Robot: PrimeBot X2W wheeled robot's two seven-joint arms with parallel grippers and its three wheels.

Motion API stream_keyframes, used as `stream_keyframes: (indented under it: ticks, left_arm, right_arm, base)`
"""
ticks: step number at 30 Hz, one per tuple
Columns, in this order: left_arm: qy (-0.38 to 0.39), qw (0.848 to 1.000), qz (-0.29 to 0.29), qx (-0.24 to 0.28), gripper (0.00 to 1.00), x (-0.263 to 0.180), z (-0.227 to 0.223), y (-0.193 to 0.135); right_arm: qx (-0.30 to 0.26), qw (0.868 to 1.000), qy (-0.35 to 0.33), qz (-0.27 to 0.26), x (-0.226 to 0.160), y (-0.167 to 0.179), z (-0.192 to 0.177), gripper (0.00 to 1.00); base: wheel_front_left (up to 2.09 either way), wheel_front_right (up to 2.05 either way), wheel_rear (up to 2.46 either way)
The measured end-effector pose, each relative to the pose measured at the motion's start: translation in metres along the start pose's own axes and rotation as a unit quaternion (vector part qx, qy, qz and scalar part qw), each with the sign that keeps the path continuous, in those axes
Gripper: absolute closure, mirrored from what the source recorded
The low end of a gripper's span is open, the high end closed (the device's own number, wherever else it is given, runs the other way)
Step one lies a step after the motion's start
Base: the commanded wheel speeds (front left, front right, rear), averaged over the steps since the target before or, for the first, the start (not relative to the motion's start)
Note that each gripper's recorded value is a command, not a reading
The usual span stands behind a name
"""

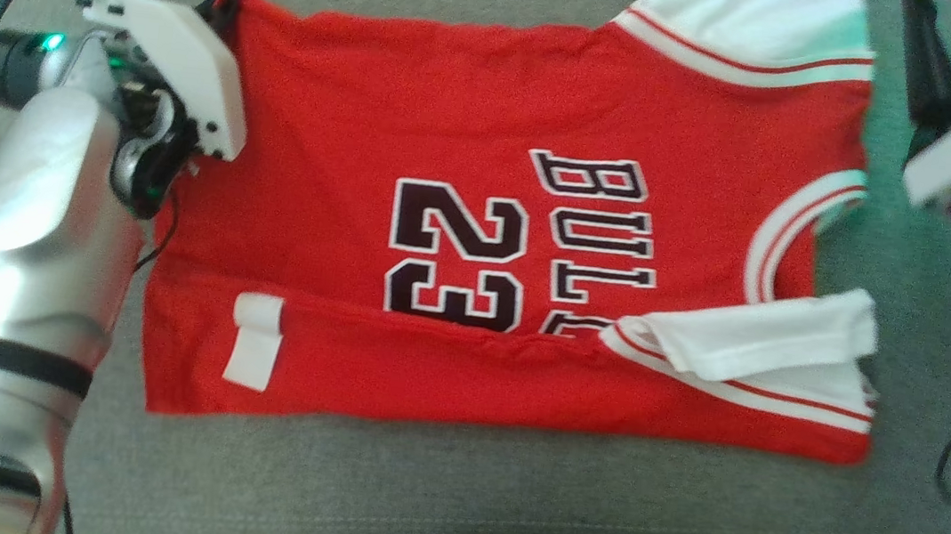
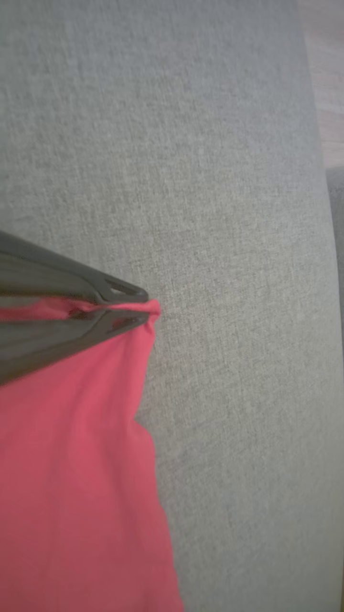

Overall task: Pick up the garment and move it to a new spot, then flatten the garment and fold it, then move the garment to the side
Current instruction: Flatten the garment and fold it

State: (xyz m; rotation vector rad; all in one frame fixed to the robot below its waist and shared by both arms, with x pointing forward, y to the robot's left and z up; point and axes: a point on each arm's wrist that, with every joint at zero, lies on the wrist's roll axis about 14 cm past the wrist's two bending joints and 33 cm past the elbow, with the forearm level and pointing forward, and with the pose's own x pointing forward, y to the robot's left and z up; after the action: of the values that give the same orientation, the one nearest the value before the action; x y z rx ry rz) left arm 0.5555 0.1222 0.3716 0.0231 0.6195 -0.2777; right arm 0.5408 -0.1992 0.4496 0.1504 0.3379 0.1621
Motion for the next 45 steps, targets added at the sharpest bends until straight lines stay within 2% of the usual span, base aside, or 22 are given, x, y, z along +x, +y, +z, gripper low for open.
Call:
stream_keyframes:
  ticks: [8, 16, 17, 19, 23, 29, 34, 38, 42, 45]
  left_arm:
    - [-0.017, 1.000, 0.005, -0.008, 1.00, 0.012, -0.001, 0.008]
    - [-0.029, 0.999, 0.005, -0.015, 1.00, 0.018, -0.001, 0.013]
    - [-0.028, 0.999, 0.005, -0.018, 1.00, 0.018, -0.001, 0.013]
    - [-0.027, 0.999, 0.006, -0.020, 1.00, 0.016, 0.000, 0.013]
    - [-0.027, 0.999, 0.007, -0.024, 1.00, 0.012, 0.000, 0.013]
    - [-0.042, 0.999, 0.009, -0.031, 1.00, -0.002, 0.006, 0.013]
    - [-0.073, 0.997, 0.008, -0.031, 1.00, -0.022, 0.024, 0.010]
    - [-0.097, 0.995, -0.001, -0.036, 1.00, -0.035, 0.034, 0.003]
    - [-0.103, 0.994, 0.000, -0.040, 1.00, -0.046, 0.025, 0.001]
    - [-0.102, 0.993, 0.005, -0.054, 1.00, -0.059, 0.006, -0.001]
  right_arm:
    - [-0.034, 0.989, 0.142, 0.027, 0.071, 0.010, -0.027, 0.00]
    - [-0.061, 0.968, 0.242, 0.020, 0.093, 0.007, -0.062, 0.00]
    - [-0.062, 0.967, 0.247, 0.021, 0.093, 0.008, -0.063, 0.06]
    - [-0.060, 0.966, 0.249, 0.023, 0.093, 0.010, -0.060, 1.00]
    - [-0.061, 0.972, 0.223, 0.032, 0.092, 0.016, -0.050, 1.00]
    - [-0.072, 0.990, 0.107, 0.050, 0.087, 0.026, 0.007, 1.00]
    - [-0.077, 0.994, 0.041, 0.068, 0.060, 0.034, 0.038, 1.00]
    - [-0.074, 0.994, 0.020, 0.080, 0.040, 0.039, 0.042, 1.00]
    - [-0.062, 0.994, 0.009, 0.095, 0.022, 0.045, 0.034, 1.00]
    - [-0.040, 0.994, 0.022, 0.102, -0.002, 0.047, 0.006, 1.00]
  base:
    - [0.00, 0.00, 0.00]
    - [0.00, 0.00, 0.00]
    - [0.00, 0.00, 0.00]
    - [0.00, 0.00, 0.00]
    - [0.00, 0.00, 0.00]
    - [0.00, 0.00, 0.00]
    - [0.00, 0.00, 0.00]
    - [0.00, 0.00, 0.00]
    - [0.00, 0.00, 0.00]
    - [0.00, 0.00, 0.00]
